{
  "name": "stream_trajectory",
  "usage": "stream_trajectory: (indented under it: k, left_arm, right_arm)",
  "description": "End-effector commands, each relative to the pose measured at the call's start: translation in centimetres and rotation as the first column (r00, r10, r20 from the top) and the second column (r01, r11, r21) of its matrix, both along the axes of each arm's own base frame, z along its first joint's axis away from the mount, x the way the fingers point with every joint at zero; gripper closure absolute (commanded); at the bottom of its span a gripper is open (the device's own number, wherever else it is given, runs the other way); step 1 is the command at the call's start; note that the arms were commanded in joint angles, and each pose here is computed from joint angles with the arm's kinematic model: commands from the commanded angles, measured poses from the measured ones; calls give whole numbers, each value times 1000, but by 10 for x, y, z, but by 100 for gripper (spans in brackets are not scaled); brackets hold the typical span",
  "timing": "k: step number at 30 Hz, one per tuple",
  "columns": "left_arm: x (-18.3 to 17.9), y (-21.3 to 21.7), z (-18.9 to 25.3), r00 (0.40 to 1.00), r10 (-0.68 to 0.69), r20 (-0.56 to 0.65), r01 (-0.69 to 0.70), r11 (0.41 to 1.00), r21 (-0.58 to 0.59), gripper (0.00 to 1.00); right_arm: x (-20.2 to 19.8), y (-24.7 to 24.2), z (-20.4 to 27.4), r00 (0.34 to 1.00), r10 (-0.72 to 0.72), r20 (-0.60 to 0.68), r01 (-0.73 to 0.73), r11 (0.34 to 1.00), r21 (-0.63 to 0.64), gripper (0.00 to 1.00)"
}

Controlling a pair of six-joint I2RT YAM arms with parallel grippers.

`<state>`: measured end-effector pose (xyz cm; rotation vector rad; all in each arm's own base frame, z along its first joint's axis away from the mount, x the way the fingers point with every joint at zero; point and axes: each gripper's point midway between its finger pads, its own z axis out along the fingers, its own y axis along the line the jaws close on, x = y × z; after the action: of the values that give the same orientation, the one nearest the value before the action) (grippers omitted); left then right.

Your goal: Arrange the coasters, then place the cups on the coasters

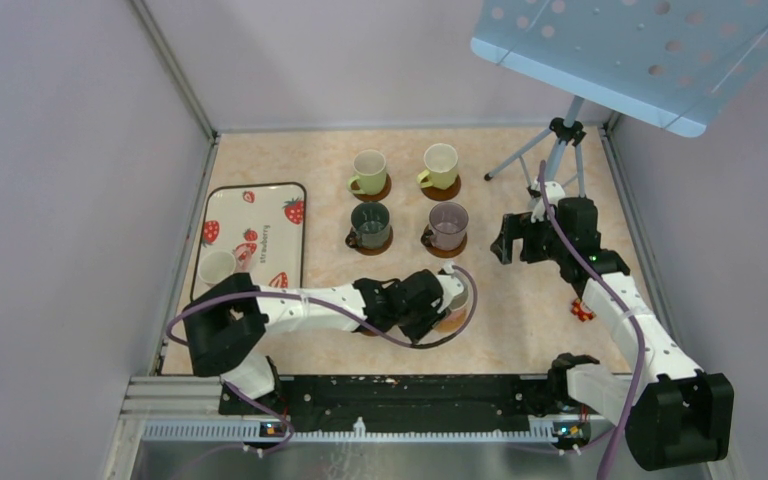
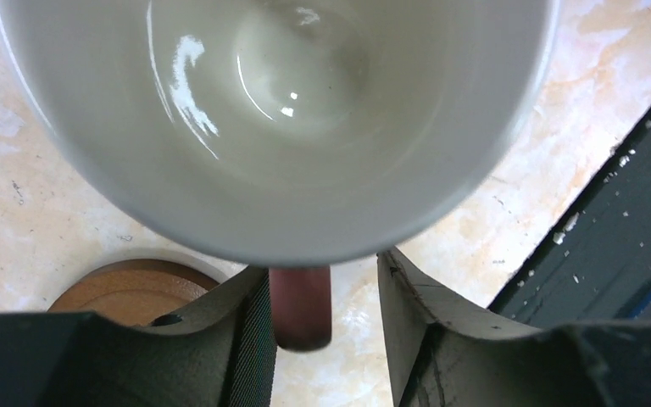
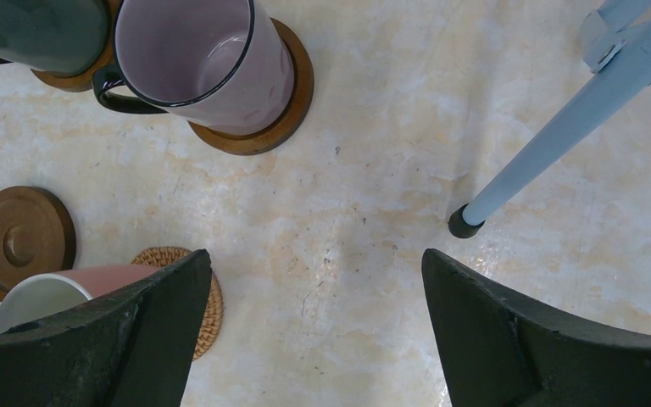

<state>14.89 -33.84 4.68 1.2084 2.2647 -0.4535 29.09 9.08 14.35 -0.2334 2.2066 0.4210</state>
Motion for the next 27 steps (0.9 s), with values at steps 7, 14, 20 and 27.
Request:
stream_trajectory:
  k: [7,14,20,27]
  left_arm:
    - [-20,-2,32,990,-138,-18,137,988,-74,47]
    - [-26,-4,40,981,-192,-8,190,976,-109,46]
    - [-30,2,37,972,-234,-14,232,969,-83,44]
    - [-35,34,57,912,-411,-7,410,910,-62,1]
  right_arm:
    - [7,-1,9,999,-1,42,0,1000,2,7]
    - [5,-1,10,999,3,48,-3,1000,2,7]
    - [4,-1,10,999,10,48,-10,1000,2,7]
    - [1,4,15,996,59,72,-60,998,2,6]
